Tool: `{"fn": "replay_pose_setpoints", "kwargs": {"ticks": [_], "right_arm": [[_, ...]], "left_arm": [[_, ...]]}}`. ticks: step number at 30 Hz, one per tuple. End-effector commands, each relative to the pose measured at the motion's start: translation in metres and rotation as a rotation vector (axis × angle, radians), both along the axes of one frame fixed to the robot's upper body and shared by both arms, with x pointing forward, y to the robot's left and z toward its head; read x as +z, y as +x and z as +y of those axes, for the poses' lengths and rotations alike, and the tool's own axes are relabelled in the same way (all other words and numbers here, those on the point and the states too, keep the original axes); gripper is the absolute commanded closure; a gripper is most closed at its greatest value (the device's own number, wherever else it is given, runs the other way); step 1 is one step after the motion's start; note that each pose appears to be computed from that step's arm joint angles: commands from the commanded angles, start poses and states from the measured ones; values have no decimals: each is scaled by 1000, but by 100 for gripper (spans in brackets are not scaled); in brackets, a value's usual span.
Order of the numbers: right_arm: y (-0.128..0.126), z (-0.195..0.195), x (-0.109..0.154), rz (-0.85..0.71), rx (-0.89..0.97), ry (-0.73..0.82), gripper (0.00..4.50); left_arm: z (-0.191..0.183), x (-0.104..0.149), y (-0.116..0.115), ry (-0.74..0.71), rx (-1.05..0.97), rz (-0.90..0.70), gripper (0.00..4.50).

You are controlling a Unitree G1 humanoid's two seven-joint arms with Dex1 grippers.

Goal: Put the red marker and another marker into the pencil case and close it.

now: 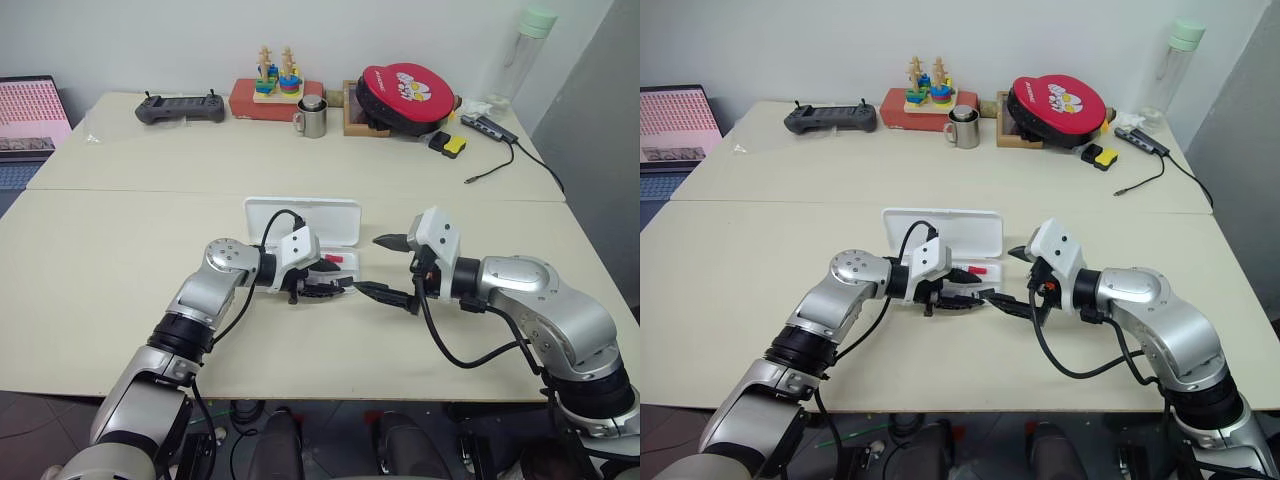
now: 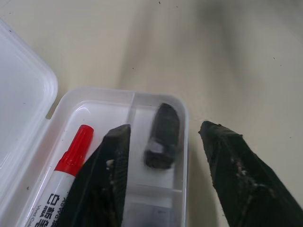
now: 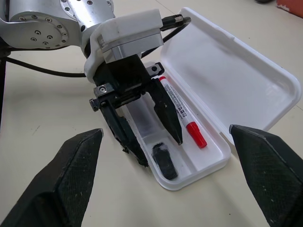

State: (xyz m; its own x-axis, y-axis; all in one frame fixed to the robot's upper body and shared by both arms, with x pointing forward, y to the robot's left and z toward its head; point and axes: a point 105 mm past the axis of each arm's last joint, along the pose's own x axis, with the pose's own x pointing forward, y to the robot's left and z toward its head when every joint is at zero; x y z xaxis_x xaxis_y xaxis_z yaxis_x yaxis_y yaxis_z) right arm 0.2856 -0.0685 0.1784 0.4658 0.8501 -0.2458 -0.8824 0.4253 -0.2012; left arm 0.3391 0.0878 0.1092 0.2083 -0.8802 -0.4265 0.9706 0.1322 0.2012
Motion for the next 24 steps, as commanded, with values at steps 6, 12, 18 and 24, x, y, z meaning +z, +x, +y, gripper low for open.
{"fn": "replay_pose_setpoints", "kwargs": {"ticks": [6, 12, 18, 24], "right_arm": [[3, 1, 15, -63, 25, 8, 0], [9, 8, 31, -101, 61, 26, 0], [31, 16, 63, -164, 53, 73, 0], [74, 39, 83, -169, 1, 96, 35]], "left_arm": [[2, 18, 0, -41, -1, -38, 4], [9, 48, -8, -193, 56, -35, 4], [37, 81, -22, -346, 188, -28, 4], [106, 120, -23, -556, 486, -117, 0]]}}
